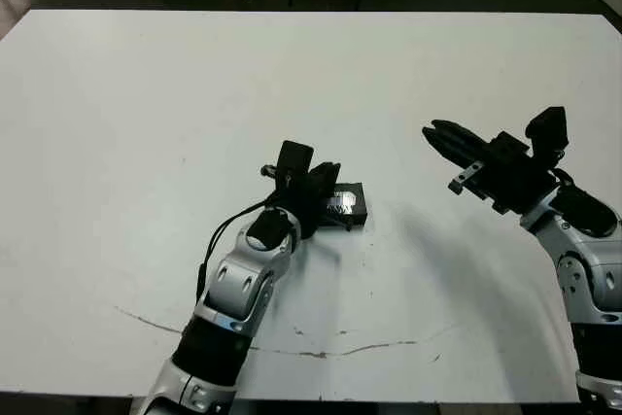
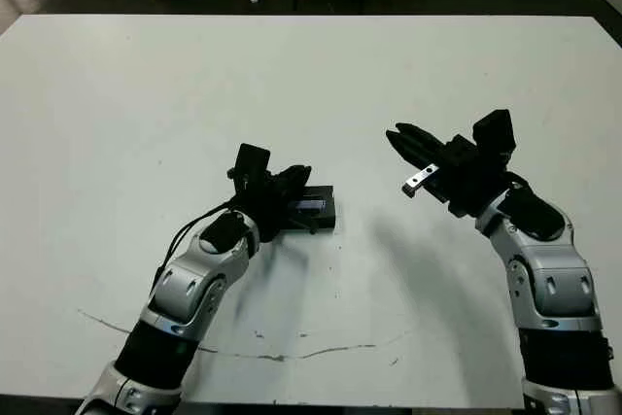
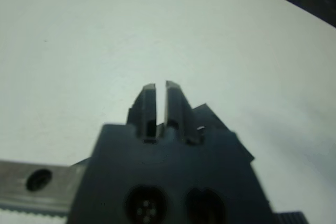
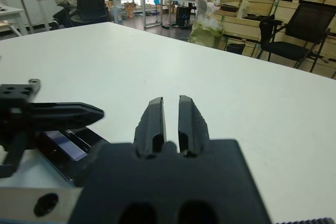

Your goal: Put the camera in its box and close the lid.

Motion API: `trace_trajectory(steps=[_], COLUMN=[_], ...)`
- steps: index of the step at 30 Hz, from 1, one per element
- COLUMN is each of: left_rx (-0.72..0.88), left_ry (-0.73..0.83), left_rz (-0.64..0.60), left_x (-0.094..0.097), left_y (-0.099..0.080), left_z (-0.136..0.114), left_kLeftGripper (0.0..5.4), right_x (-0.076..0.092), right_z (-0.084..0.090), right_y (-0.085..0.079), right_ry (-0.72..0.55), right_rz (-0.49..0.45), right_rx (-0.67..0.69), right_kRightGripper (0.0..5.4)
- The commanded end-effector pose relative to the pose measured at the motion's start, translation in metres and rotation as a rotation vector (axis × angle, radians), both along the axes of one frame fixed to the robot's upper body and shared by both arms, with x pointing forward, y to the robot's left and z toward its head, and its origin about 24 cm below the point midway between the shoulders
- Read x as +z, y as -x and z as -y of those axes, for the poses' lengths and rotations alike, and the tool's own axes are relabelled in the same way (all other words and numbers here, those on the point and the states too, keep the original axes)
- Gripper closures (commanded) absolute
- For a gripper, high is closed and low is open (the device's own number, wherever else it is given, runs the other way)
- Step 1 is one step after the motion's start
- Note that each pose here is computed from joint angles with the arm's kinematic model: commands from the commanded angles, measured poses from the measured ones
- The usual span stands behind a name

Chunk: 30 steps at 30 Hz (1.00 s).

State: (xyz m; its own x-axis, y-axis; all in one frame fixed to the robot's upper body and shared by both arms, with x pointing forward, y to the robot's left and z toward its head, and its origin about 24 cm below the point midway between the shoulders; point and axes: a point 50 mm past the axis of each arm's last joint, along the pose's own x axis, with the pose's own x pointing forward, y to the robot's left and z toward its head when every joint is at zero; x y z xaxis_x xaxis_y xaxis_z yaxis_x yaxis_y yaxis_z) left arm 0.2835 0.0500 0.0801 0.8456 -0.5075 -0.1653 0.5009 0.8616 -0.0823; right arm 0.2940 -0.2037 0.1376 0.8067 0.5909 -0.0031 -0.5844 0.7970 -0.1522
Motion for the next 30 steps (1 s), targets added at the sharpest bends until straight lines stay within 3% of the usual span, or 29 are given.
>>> trace_trajectory(steps=[1,15,21,23,30], left_rx=[0.023,0.020,0.132,0.205,0.414], left_ry=[-0.049,0.099,0.132,0.121,-0.045], left_rz=[-0.079,0.160,0.237,0.313,0.544], left_x=[-0.017,0.054,0.071,0.077,0.086], left_y=[0.017,0.031,0.018,0.012,-0.008], left_z=[-0.023,-0.063,-0.087,-0.097,-0.133], left_kLeftGripper=[5.39,5.39,5.39,5.39,5.39], right_x=[-0.007,-0.007,-0.006,-0.005,0.002], right_z=[0.003,0.004,0.004,0.003,-0.004], right_y=[0.002,0.001,0.001,0.002,0.007], right_ry=[-0.003,-0.012,-0.030,-0.041,-0.063], right_rz=[-0.033,-0.017,-0.002,0.018,0.102], right_rx=[-0.009,-0.001,-0.023,-0.045,-0.184], right_kRightGripper=[5.40,5.40,5.40,5.40,5.40])
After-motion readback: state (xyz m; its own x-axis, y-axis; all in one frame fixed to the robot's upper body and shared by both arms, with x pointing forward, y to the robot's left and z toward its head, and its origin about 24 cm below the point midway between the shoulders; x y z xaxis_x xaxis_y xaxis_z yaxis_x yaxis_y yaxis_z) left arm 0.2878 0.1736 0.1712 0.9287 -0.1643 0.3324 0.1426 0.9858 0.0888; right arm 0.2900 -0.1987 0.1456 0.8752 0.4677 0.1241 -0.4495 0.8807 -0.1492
